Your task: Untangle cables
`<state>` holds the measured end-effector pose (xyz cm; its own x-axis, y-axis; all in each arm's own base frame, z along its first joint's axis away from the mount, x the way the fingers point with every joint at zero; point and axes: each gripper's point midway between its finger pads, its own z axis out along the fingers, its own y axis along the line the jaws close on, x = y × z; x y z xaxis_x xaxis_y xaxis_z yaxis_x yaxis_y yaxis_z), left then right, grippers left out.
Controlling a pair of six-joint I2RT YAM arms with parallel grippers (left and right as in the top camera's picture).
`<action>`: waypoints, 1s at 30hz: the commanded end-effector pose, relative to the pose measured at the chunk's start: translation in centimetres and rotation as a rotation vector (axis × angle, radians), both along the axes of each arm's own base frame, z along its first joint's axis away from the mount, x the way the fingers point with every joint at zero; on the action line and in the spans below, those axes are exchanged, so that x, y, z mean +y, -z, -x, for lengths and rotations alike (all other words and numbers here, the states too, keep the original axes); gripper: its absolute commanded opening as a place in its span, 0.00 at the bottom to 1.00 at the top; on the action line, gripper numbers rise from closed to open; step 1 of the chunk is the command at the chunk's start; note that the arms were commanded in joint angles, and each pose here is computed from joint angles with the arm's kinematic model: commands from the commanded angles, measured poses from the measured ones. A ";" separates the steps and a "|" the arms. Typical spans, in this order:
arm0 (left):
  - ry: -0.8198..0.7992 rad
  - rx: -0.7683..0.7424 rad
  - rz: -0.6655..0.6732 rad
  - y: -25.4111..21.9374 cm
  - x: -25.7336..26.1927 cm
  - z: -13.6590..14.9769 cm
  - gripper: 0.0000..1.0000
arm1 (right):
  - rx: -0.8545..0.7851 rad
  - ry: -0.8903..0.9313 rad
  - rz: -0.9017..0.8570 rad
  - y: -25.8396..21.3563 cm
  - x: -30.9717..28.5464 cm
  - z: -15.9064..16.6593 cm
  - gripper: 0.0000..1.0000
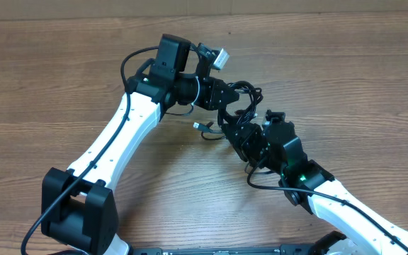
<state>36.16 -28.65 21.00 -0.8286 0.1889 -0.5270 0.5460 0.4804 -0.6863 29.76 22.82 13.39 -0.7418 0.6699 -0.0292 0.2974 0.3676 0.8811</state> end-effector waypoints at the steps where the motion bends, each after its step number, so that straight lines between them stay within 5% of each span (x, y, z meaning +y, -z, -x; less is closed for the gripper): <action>1: 0.049 0.029 0.088 -2.7 -0.6 1.3 0.04 | -0.064 0.090 0.016 -0.6 -1.0 -1.6 0.31; 8: 0.035 0.036 0.094 -2.8 -0.5 1.1 0.04 | -0.119 0.044 0.067 -0.7 -0.7 -1.5 0.04; 16: 0.071 -0.107 0.080 -2.9 0.7 0.0 0.04 | -0.234 -0.238 0.106 -1.2 1.9 1.0 0.04; 24: 0.205 -0.374 0.017 -2.3 2.0 -0.3 0.04 | -0.287 -0.557 -0.098 -4.2 3.6 4.7 0.04; 30: 0.249 -0.376 -0.007 -1.5 2.3 0.6 0.04 | -0.306 -0.543 -0.171 -5.8 1.7 3.5 0.04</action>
<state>35.81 -26.53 20.88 -0.6186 0.3369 -0.7098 0.7813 0.3591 -0.5105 26.99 24.87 18.42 -0.9336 0.2747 -0.2301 -0.1463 0.2941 0.9445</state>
